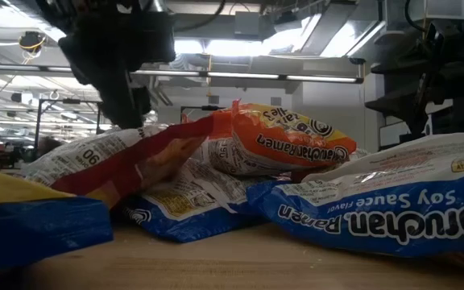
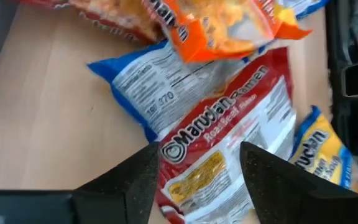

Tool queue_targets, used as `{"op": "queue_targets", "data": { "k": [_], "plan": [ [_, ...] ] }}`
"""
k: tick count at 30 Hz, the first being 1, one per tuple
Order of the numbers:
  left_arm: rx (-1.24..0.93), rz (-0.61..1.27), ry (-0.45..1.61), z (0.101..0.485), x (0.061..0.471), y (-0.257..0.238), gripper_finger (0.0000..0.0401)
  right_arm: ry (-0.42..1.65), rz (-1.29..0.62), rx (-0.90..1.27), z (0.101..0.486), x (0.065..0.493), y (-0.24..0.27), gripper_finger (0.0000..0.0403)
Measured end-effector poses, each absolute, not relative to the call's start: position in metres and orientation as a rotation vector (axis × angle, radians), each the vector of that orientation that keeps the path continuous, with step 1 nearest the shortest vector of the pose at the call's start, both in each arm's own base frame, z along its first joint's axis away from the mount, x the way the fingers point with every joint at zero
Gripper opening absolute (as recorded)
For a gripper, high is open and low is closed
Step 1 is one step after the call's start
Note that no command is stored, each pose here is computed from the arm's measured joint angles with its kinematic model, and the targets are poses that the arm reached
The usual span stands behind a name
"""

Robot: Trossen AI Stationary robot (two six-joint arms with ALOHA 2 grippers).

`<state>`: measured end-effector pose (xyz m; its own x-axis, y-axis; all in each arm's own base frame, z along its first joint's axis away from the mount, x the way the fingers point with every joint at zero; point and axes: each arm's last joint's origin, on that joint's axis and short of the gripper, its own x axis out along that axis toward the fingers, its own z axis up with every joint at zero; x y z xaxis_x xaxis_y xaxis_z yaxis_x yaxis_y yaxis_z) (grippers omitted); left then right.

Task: Sort Maruchan noodles
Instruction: Put the red noodle pack into the right transparent bin

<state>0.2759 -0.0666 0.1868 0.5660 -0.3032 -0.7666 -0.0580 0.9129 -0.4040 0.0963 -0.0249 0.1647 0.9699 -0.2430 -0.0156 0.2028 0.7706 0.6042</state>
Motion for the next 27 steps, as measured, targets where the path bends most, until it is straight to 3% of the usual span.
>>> {"op": "queue_targets", "data": {
  "k": [27],
  "plan": [
    [-0.336,-0.287,1.033,0.176,0.278,-0.043,0.0221,-0.065,-0.244,0.644,0.165,0.096,-0.025,0.0324]
  ]
}}
